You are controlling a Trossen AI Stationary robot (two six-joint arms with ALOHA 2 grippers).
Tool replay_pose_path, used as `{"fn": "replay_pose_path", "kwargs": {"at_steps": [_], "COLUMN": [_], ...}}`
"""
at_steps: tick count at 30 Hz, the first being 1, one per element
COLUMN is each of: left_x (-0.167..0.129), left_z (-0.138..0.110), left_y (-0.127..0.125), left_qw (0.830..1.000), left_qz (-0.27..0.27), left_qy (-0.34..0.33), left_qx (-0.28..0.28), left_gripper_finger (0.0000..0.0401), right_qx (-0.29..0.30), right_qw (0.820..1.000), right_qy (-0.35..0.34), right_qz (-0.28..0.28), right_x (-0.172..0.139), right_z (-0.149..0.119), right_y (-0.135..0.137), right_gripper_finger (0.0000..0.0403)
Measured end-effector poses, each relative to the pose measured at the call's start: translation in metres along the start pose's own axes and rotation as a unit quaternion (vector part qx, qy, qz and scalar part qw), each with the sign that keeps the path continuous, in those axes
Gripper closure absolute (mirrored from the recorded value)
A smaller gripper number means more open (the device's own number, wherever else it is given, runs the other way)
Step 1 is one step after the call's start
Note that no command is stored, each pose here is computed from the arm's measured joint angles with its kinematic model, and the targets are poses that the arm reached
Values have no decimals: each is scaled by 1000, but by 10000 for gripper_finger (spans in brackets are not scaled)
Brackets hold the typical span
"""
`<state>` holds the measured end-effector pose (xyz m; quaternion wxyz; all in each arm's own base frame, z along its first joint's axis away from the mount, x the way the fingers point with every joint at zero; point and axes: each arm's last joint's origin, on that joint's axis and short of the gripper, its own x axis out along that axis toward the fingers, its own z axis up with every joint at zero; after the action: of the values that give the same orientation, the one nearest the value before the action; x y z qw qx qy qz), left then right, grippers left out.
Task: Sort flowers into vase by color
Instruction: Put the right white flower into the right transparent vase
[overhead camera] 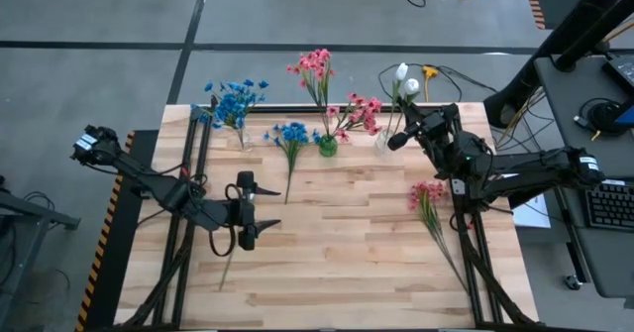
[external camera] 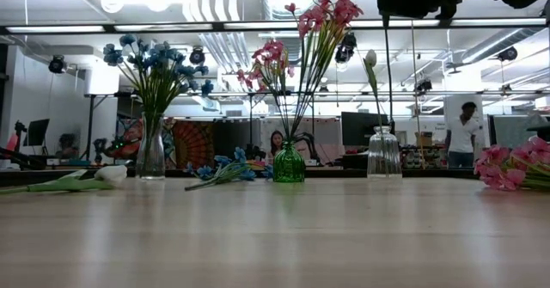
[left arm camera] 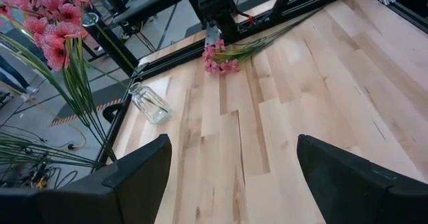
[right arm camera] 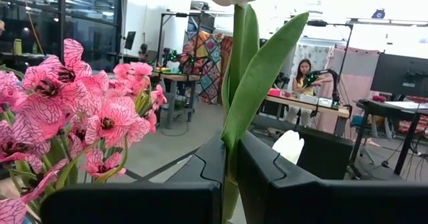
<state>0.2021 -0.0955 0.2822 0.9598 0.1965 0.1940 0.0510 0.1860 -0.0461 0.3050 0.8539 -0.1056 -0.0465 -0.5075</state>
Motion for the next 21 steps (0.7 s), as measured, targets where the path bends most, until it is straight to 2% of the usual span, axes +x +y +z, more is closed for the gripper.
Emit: {"fn": "replay_pose_path", "kwargs": {"at_steps": [15, 21], "left_x": [3, 10], "left_z": [-1, -3], "left_y": [4, 6], "left_qw": [1000, 998], "left_qz": [0, -61], "left_qy": [4, -21], "left_qx": [4, 19], "left_gripper_finger": [98, 98], "right_qx": [1, 13], "right_qw": [1000, 1000], "right_qy": [-1, -8], "right_qz": [-1, 14], "right_x": [0, 2], "right_z": [1, 0], "right_y": [0, -1], "right_gripper_finger": [385, 385]}}
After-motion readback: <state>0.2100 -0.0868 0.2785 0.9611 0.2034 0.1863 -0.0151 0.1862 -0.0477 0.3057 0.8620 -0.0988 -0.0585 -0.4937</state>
